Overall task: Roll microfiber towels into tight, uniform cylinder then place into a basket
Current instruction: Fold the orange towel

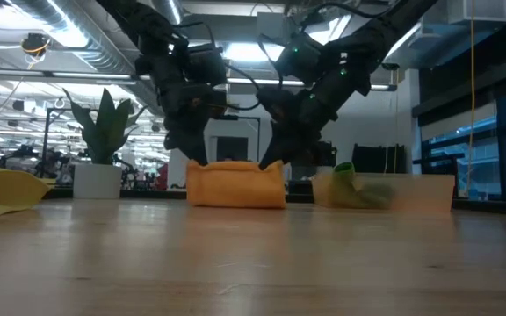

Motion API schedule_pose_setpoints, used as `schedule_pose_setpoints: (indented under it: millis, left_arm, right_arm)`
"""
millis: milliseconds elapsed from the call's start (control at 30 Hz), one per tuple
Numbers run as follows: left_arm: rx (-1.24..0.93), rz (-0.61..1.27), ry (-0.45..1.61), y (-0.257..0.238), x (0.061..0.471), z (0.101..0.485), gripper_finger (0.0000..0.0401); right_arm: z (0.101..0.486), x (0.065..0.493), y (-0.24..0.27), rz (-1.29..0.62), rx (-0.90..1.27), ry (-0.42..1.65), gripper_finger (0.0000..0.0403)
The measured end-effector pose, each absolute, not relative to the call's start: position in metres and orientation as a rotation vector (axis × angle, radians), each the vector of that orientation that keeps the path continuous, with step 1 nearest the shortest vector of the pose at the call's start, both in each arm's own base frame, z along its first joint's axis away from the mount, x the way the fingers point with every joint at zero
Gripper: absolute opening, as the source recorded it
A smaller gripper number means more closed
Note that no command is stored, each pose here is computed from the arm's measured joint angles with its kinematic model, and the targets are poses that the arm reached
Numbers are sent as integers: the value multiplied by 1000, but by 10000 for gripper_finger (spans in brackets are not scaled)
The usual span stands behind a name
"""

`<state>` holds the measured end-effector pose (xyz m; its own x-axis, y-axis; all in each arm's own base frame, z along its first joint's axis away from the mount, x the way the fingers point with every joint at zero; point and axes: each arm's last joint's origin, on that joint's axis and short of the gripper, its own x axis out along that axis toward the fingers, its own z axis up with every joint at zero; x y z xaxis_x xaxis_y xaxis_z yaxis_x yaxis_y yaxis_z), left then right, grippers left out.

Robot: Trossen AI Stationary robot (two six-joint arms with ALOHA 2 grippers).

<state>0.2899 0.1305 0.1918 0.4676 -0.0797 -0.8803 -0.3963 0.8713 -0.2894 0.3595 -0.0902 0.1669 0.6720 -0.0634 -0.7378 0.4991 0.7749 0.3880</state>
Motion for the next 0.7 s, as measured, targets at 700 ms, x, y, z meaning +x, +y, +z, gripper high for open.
schedule_pose_setpoints:
  millis: [700]
  left_arm:
    - [-536,-7,1234,75,296,189,0]
  right_arm:
    - [168,367,-53,-191,659,810,7]
